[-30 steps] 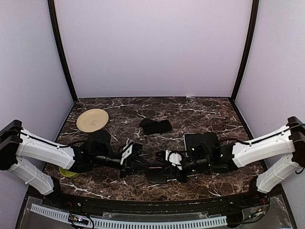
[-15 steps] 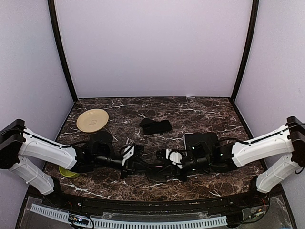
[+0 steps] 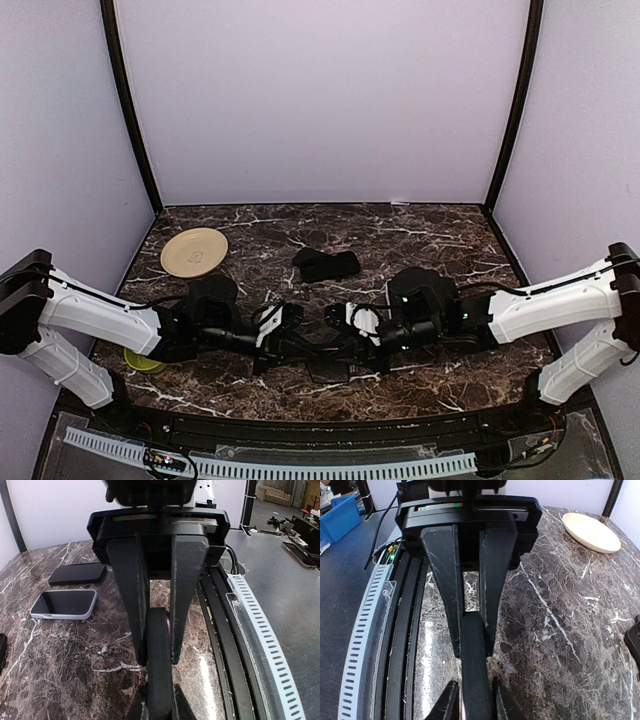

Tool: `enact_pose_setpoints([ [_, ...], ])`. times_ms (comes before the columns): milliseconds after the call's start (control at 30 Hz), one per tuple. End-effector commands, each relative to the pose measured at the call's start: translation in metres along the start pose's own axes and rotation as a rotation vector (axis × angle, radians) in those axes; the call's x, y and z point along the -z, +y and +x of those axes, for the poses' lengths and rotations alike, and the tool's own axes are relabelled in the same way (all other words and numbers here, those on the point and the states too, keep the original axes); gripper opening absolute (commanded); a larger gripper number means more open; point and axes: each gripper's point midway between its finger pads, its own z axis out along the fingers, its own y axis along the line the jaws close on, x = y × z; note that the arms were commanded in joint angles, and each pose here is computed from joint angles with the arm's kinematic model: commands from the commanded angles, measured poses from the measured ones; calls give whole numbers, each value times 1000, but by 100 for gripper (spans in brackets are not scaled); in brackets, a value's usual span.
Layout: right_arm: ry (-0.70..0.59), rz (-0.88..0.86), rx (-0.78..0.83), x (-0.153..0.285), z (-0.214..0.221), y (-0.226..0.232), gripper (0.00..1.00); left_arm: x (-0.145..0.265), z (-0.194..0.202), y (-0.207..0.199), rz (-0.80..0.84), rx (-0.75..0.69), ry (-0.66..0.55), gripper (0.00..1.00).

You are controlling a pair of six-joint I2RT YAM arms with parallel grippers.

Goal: Put the phone into the phone case
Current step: Press the phone against the phone case.

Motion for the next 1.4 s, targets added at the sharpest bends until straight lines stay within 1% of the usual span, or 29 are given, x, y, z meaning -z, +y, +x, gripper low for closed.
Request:
enact_pose_setpoints([
  [0,-27,-25,7,5,-18,1,4,2,-7,1,-8,-16,4,0],
  [33,-25,-30,8,5,-18,1,0,2,-6,2,-9,-14,11,0],
  [233,-48,5,4,10,-22,-3,0,4,-7,3,-24,-11,8,0],
  [267,-50,13,-5,11,-21,-4,10,4,-9,4,-25,-11,4,0],
  [300,-48,13,-16,11,-18,-5,31,4,-10,3,-24,-13,0,0],
  [333,-40,8,-30,11,-14,-4,40,5,-10,3,-26,-13,-1,0],
  [400,-16,3,-60,8,-1,-4,43,5,-10,4,-28,-14,-1,0],
  [433,-5,2,-76,6,5,-5,42,5,-9,3,-27,-16,-1,0],
  [567,20,-38,-132,-3,19,-4,27,5,-8,4,-29,-14,3,0],
  [633,20,-63,-149,-7,20,-2,17,5,-9,3,-28,-14,3,0],
  [700,14,-77,-158,-8,19,-1,2,6,-8,4,-31,-13,5,0],
  [733,9,-78,-157,-8,17,-1,0,6,-8,4,-33,-12,5,0],
  [933,-34,-39,-149,6,2,-7,0,9,-9,4,-39,-11,7,0],
  [967,-46,-33,-144,9,-4,-8,0,9,-11,4,-41,-15,6,3],
  [1000,-64,-27,-137,14,-12,-9,0,9,-9,5,-47,-14,19,9],
  [1033,-76,-23,-132,18,-18,-10,0,10,-13,7,-53,-18,16,27],
  [1067,-93,-21,-125,23,-27,-11,0,11,-14,8,-65,-16,24,36],
  [1100,-107,-19,-121,28,-34,-12,0,12,-18,10,-73,-20,18,50],
  [1167,-141,-18,-113,39,-49,-14,0,15,-27,10,-78,-34,0,58],
  [1200,-161,-15,-110,46,-56,-15,0,18,-33,9,-78,-48,-18,61],
  [1367,-259,-13,-92,75,-90,-18,0,25,-59,10,-92,-79,-99,63],
])
